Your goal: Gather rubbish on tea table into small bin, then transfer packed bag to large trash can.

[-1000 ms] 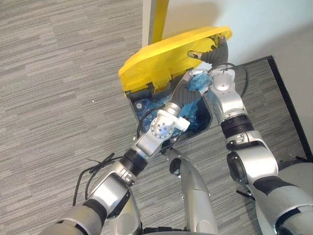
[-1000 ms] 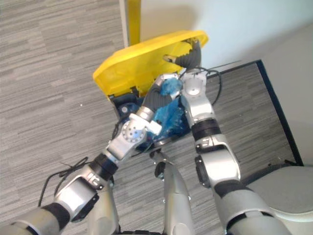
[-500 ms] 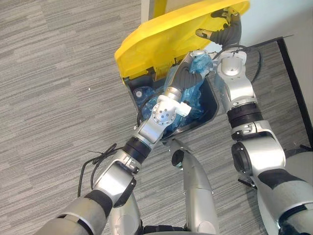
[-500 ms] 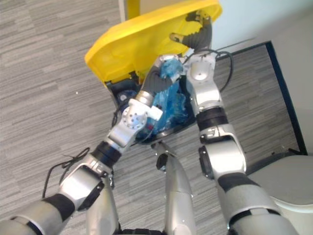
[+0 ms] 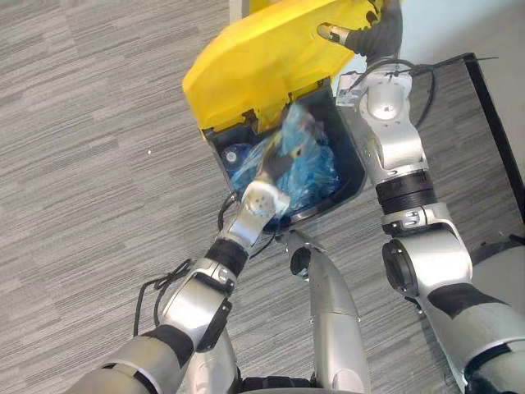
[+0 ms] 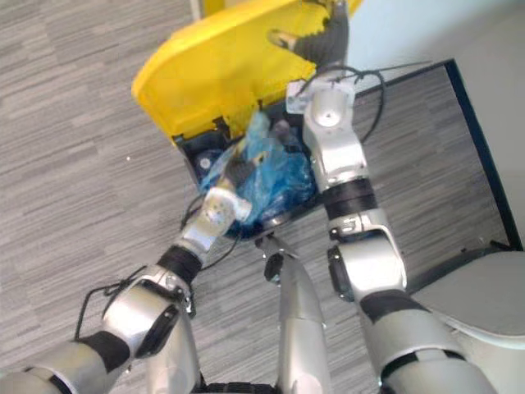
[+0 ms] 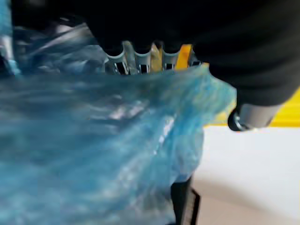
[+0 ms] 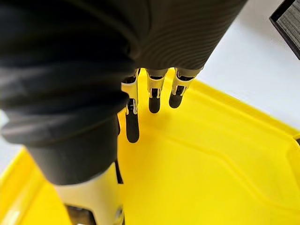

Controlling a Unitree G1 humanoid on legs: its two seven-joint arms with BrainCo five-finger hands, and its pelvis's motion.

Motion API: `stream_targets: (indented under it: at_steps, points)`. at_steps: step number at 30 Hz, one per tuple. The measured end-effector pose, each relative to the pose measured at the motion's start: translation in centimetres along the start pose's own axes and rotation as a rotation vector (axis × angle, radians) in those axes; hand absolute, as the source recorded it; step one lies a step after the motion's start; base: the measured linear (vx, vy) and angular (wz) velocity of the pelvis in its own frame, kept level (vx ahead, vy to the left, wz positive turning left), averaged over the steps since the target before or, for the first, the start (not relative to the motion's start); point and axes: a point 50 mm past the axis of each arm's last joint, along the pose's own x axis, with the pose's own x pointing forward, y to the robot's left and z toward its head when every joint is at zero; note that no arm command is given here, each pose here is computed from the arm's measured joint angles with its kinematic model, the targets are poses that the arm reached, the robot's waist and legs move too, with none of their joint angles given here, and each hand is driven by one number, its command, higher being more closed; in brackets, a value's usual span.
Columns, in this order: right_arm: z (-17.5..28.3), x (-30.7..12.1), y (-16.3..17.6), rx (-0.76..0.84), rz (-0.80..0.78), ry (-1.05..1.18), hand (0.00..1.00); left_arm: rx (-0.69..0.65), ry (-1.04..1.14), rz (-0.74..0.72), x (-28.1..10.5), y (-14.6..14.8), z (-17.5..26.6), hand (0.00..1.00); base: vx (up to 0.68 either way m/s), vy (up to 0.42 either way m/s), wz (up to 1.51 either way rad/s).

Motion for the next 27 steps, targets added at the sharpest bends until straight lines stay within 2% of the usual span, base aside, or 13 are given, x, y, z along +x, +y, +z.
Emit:
stream_targets:
  at_steps: [6,12,18,27]
  points:
    - [-0.7,-0.4,0.1,-0.021,0.014,0.011,0.0,0.013,-0.047,0.002,0.0,0.0,1.0,0.0,-0.05,-0.091,0.01]
    - [-3.4,-1.9,0.3,-0.134,0.067,0.059,0.0,0.018,-0.063,-0.019,-0.5,-0.4,0.7,0.0,-0.04,-0.086,0.07]
    - [-6.5,-4.3,-0.2,-0.197,0.097,0.13,0.0,-0.093,-0.095,-0.035,-2.2,-0.8,0.1,0.0,-0.02,-0.07,0.06]
    - [-11.3,-9.0,-0.9,-0.255,0.134,0.278,0.0,-0.148,-0.083,-0.023,-4.6,0.1,-2.1,0.0,-0.01,-0.047,0.1]
